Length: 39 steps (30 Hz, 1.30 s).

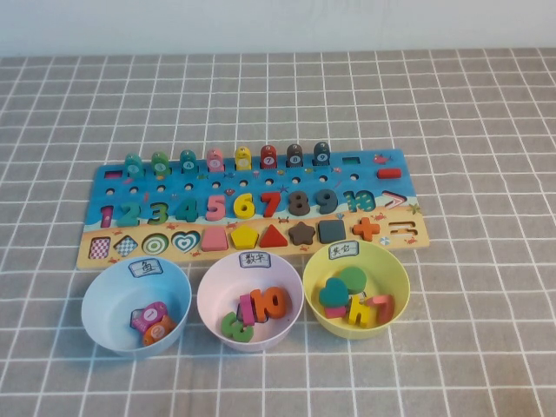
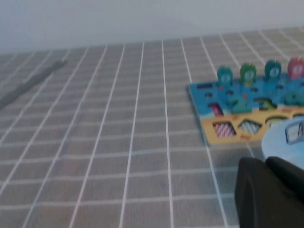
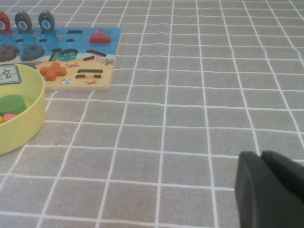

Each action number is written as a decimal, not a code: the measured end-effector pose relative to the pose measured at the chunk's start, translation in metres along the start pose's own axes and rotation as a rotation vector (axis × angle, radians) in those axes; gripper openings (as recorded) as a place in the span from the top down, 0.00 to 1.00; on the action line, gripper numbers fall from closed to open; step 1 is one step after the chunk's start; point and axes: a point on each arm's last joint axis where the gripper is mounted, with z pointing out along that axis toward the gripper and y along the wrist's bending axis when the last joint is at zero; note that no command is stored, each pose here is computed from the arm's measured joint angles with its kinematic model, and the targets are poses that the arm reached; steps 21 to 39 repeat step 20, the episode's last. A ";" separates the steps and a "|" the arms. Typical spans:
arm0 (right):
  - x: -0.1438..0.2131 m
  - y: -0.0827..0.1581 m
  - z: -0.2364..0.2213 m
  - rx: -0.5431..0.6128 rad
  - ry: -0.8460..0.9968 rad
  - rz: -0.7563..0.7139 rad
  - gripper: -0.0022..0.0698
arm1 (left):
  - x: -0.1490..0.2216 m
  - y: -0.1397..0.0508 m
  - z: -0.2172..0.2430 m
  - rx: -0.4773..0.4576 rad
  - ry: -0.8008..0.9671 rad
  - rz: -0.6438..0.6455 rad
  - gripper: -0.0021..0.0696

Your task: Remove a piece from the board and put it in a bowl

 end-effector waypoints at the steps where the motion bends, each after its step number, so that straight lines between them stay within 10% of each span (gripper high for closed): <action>1: 0.000 0.000 0.000 0.000 0.000 0.000 0.99 | 0.004 0.000 0.000 -0.002 0.046 -0.002 0.97; 39: 0.000 0.000 0.000 0.000 0.000 0.000 0.99 | 0.014 0.001 -0.001 -0.006 0.154 -0.004 0.98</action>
